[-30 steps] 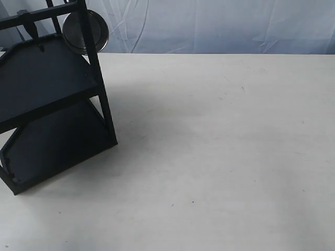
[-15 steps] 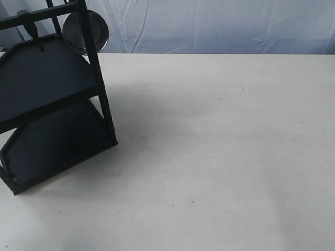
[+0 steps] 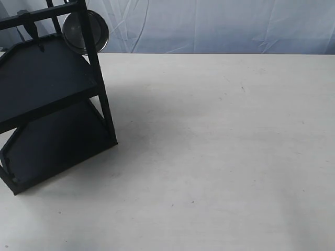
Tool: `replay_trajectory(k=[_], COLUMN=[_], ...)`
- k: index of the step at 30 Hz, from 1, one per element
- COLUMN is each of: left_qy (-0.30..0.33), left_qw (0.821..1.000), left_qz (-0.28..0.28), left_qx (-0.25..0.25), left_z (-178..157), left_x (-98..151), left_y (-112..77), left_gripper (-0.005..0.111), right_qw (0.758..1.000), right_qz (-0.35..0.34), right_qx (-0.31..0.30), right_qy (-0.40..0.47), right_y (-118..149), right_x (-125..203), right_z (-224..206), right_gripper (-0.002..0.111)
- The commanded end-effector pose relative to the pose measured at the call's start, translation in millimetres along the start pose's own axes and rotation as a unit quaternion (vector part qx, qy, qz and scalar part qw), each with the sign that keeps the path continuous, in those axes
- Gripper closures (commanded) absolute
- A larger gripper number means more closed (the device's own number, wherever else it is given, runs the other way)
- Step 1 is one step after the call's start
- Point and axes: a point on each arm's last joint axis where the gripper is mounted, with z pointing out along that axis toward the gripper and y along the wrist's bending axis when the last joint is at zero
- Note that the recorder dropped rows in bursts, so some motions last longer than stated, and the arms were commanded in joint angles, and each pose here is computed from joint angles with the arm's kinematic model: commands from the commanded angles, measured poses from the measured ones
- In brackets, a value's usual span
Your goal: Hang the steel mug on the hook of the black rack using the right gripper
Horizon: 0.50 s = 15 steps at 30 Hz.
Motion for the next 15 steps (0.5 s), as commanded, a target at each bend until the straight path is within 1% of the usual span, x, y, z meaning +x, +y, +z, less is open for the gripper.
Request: replay_trajectory(k=[1, 5, 10, 15], left_qy=[-0.004, -0.004, -0.004, -0.004], left_qw=[1.0, 1.0, 1.0, 1.0], left_qz=[-0.004, -0.004, -0.004, -0.004], left_qx=[0.001, 0.001, 0.001, 0.001], left_z=[0, 0, 0, 0], left_x=[-1, -1, -1, -1], left_y=[-0.2, -0.2, -0.2, -0.2], left_gripper=[0.105, 0.105, 0.105, 0.105], right_qw=[1.0, 1.0, 1.0, 0.999], right_qz=[-0.002, 0.02, 0.021, 0.02], right_qx=[0.003, 0.008, 0.008, 0.008], right_qy=[0.006, 0.02, 0.013, 0.026], right_y=[0, -1, -1, -1], right_x=[8, 16, 19, 22], right_z=[1, 3, 2, 1], right_gripper=[0.108, 0.108, 0.108, 0.108])
